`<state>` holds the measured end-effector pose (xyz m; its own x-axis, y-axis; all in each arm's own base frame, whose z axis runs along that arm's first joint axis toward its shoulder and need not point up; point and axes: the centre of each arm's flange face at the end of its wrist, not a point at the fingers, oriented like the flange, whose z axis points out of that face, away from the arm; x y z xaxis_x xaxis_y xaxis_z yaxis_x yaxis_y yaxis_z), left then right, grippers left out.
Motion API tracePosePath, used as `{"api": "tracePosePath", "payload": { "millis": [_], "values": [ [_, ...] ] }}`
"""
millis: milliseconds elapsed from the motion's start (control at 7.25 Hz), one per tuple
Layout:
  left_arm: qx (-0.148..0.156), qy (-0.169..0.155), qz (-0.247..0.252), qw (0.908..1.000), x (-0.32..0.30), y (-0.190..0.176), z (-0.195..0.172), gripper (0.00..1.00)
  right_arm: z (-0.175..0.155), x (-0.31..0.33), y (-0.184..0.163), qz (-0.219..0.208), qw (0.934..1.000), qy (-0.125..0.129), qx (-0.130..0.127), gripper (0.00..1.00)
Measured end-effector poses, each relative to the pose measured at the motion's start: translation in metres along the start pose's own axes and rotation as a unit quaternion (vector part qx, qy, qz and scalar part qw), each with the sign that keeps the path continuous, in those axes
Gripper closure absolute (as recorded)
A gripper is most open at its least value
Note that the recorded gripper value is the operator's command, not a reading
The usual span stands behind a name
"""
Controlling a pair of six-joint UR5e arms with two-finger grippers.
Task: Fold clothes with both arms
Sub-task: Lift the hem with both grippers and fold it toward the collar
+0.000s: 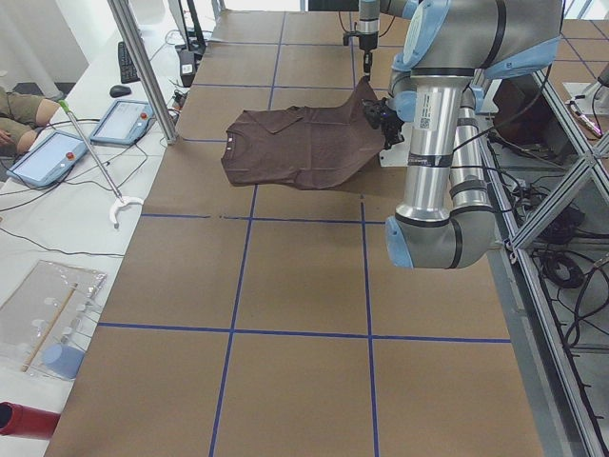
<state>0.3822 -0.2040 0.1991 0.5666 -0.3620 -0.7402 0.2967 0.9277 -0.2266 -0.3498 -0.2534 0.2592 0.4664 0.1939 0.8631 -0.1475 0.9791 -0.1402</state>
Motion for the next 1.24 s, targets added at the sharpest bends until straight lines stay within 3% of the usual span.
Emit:
{"api": "tracePosePath", "payload": {
  "millis": [276,552,966,1242],
  "values": [
    [0.056,0.005,0.014,0.9983,0.024,-0.083,-0.008,1.00,-0.008,-0.018,-0.076,0.018,0.9971,-0.014,0.072,1.00],
    [0.108,-0.013,0.020,0.9938,0.045,-0.182,-0.009,1.00,0.001,-0.034,-0.157,0.040,0.9912,-0.004,0.127,1.00],
    [0.157,-0.017,0.022,0.9872,0.073,-0.303,0.044,1.00,0.040,-0.072,-0.274,0.067,0.9831,0.024,0.168,1.00],
    [0.167,-0.002,0.024,0.9856,0.083,-0.349,0.102,1.00,0.081,-0.076,-0.340,0.069,0.9802,0.014,0.185,1.00]
  ]
}}
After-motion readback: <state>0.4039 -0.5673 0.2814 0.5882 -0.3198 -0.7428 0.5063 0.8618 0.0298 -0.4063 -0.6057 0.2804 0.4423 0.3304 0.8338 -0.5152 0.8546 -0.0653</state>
